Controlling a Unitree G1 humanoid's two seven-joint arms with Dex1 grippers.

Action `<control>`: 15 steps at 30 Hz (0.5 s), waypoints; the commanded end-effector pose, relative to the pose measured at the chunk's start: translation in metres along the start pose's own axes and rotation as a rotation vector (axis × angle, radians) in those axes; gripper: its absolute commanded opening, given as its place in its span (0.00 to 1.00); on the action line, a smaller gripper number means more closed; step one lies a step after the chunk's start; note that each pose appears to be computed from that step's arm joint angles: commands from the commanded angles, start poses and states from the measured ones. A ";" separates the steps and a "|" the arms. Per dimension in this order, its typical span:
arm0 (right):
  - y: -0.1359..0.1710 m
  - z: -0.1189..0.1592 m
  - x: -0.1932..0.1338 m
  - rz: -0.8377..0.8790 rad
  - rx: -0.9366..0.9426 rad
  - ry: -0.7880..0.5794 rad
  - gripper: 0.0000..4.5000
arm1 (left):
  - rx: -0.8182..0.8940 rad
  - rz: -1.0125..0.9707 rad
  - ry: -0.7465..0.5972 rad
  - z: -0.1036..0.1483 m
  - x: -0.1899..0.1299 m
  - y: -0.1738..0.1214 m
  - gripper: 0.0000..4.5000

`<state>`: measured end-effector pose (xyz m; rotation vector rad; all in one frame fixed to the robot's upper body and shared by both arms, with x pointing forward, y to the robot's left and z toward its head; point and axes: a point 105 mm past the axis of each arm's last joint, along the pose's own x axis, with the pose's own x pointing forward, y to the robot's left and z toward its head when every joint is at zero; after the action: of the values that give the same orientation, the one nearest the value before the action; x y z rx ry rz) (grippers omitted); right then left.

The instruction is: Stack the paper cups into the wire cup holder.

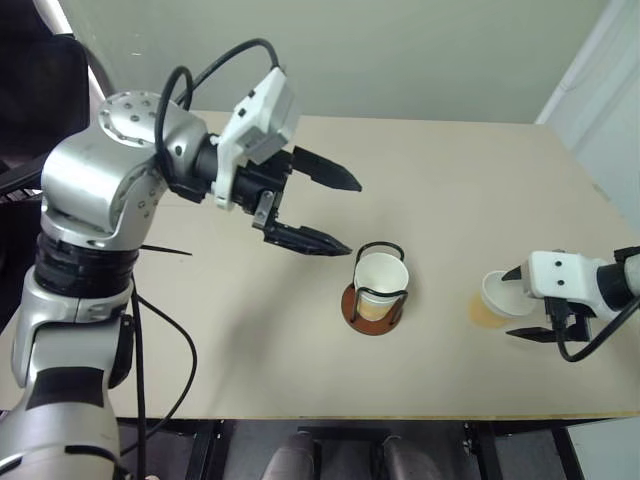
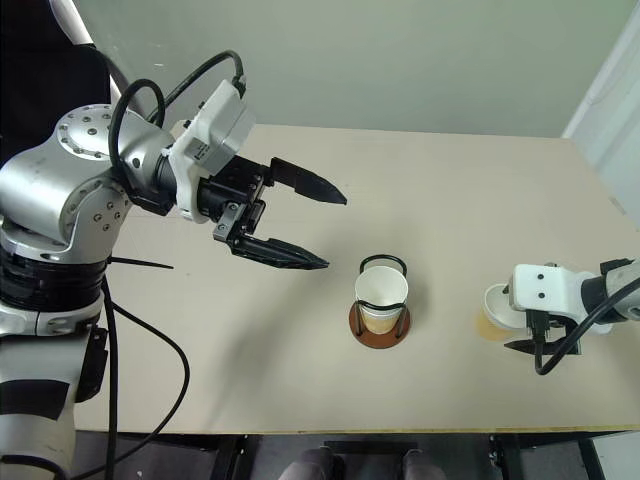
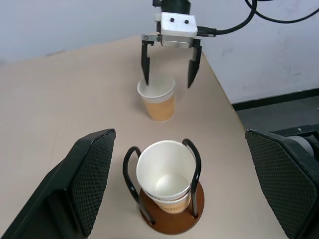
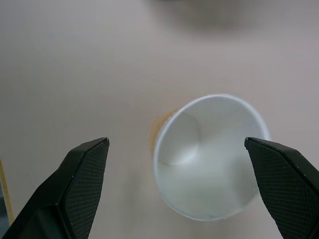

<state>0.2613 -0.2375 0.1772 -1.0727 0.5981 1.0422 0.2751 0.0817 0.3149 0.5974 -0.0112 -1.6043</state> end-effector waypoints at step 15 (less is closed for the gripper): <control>0.002 0.005 0.017 0.057 -0.072 0.009 0.15 | -0.009 0.090 0.052 -0.014 -0.019 -0.013 1.00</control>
<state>0.2662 -0.2305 0.1559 -1.1102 0.6338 1.1135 0.2757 0.1017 0.2962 0.5992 0.0463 -1.5216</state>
